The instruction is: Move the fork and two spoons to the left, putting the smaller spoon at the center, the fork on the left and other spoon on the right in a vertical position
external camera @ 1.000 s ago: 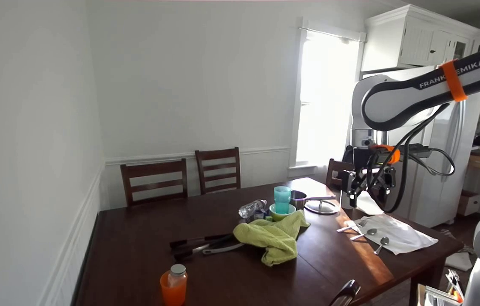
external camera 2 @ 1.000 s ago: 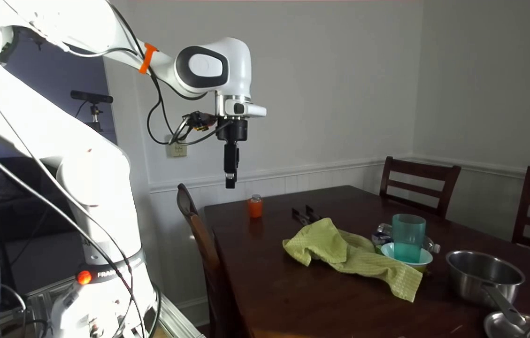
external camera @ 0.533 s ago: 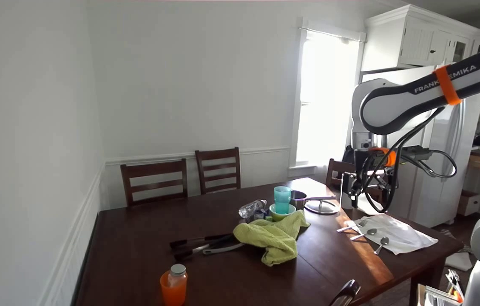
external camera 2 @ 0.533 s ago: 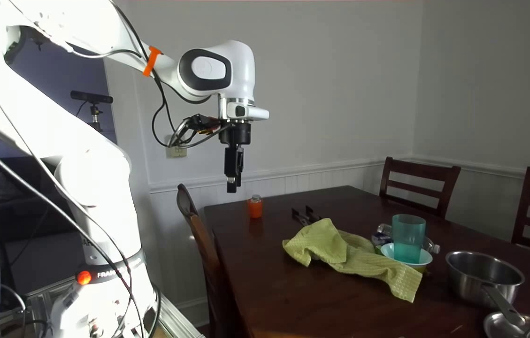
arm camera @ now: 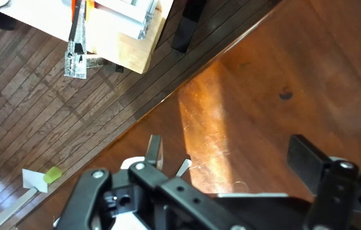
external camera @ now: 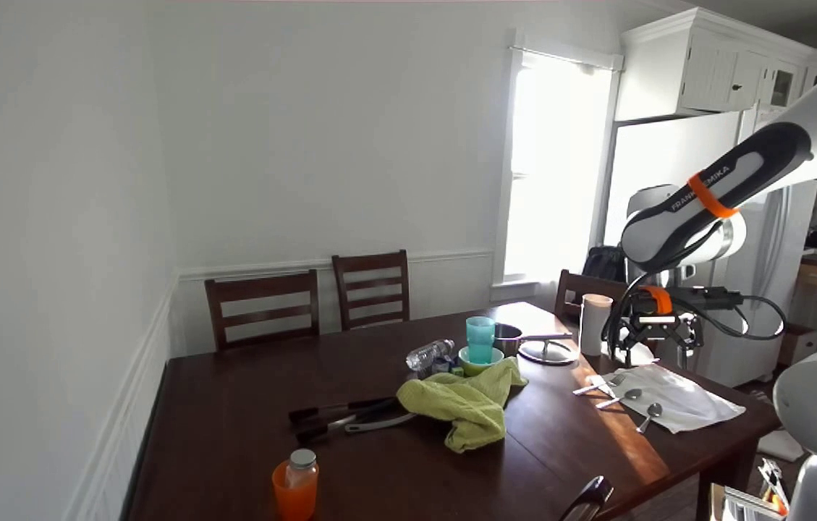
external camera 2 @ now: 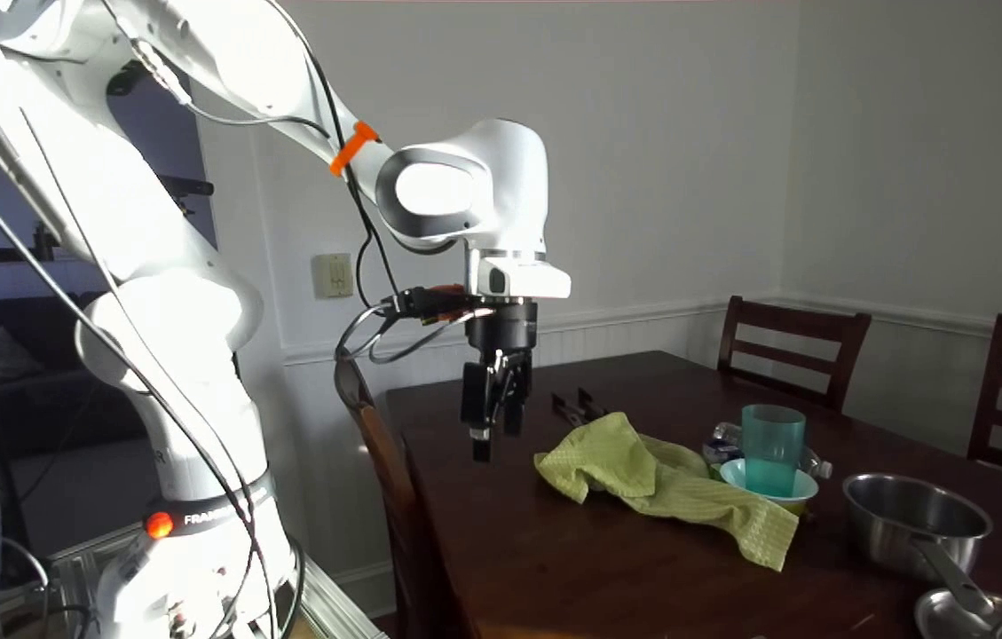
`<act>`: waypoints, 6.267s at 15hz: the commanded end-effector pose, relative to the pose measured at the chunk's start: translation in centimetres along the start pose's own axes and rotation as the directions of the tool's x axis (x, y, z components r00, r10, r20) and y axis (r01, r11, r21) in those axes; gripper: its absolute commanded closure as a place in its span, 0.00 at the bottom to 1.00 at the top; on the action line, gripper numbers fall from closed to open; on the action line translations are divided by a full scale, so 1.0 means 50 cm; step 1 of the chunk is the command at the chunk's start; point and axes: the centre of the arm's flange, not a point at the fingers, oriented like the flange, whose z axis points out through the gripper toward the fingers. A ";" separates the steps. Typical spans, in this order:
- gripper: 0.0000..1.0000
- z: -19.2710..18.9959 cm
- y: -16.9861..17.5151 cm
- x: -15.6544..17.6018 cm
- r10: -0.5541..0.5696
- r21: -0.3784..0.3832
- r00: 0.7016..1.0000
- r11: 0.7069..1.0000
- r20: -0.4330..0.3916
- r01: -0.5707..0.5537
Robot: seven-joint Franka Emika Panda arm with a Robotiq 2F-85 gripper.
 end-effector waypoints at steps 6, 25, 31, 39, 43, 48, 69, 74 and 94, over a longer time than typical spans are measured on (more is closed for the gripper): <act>0.00 0.100 0.068 0.112 0.141 0.020 0.990 0.990 0.010 -0.141; 0.00 0.316 0.138 0.320 0.428 0.139 0.903 0.893 0.035 -0.428; 0.00 0.334 0.134 0.309 0.427 0.100 0.903 0.897 0.050 -0.430; 0.00 0.403 0.124 0.341 0.491 0.068 0.870 0.867 0.050 -0.493; 0.00 0.434 0.116 0.359 0.507 0.061 0.860 0.858 0.051 -0.510; 0.08 0.456 0.112 0.382 0.516 0.045 0.855 0.854 0.055 -0.518; 0.98 0.409 0.088 0.355 0.435 0.072 0.899 0.896 0.045 -0.438; 0.98 0.367 0.045 0.300 0.247 0.096 0.969 0.964 0.027 -0.248; 0.98 0.404 -0.149 0.142 -0.443 0.101 0.896 0.891 -0.028 0.443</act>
